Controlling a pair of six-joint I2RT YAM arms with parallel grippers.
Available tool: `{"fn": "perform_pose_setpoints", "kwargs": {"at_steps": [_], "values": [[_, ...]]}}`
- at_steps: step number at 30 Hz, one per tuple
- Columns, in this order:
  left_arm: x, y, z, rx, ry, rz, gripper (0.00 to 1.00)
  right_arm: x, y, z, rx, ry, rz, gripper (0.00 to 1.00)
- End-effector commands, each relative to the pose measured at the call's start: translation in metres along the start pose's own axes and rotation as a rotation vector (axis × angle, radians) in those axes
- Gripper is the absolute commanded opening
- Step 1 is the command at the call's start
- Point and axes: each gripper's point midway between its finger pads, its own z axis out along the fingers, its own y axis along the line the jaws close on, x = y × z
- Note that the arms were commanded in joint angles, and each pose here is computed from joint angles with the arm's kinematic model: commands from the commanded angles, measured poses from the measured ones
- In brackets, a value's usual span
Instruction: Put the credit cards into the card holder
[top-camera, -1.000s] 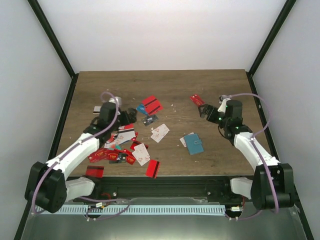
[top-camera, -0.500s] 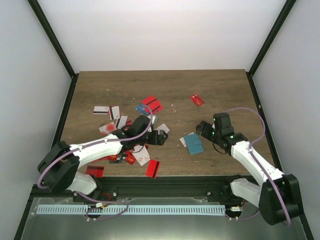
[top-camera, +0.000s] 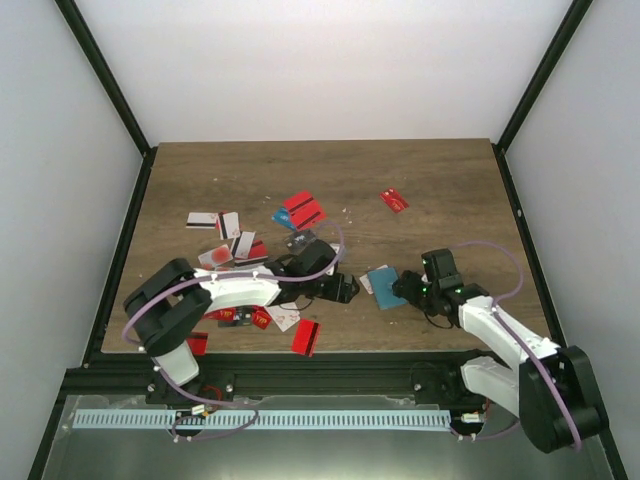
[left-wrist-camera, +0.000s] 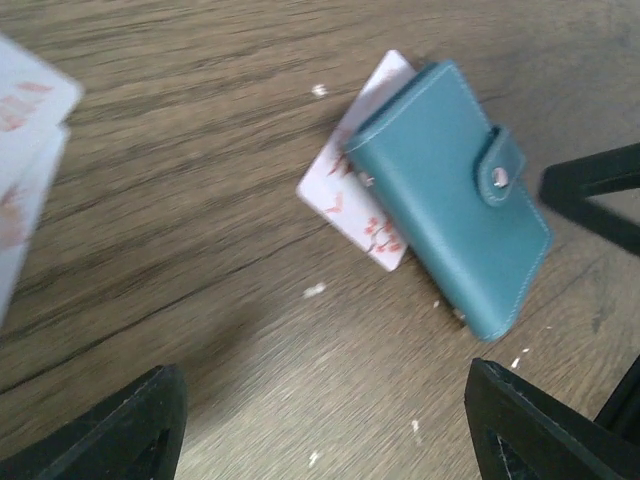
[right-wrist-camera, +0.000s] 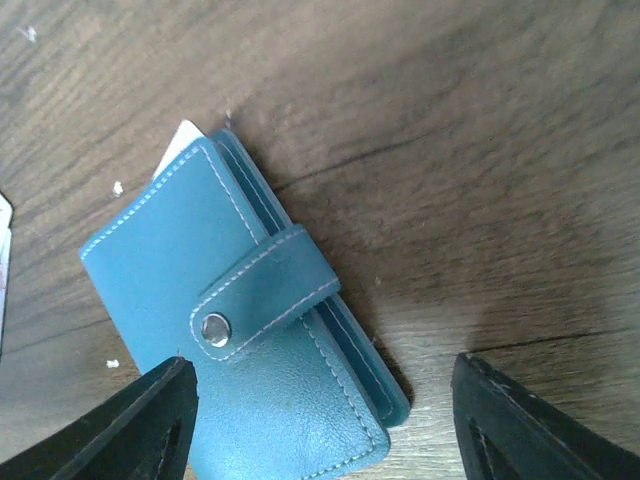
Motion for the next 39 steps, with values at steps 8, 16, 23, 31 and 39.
{"fn": "perform_pose_setpoints", "kwargs": {"at_steps": [8, 16, 23, 31, 39], "values": [[-0.020, -0.030, 0.034, 0.084, 0.005, 0.067, 0.74, 0.034, 0.041, 0.013, -0.250, 0.176, -0.055, 0.58], [-0.018, -0.019, 0.043, 0.036, 0.013, 0.093, 0.74, 0.043, 0.048, -0.003, -0.299, 0.207, -0.091, 0.58], [-0.011, -0.024, 0.055, 0.086, 0.049, 0.089, 0.63, 0.017, 0.035, -0.006, -0.159, 0.103, -0.090, 0.60], [-0.009, -0.025, 0.062, 0.093, 0.072, 0.087, 0.49, 0.003, 0.039, 0.004, -0.119, 0.083, -0.108, 0.56], [-0.009, -0.024, 0.067, 0.090, 0.076, 0.080, 0.31, 0.002, 0.051, 0.019, -0.034, 0.100, -0.187, 0.53]]}}
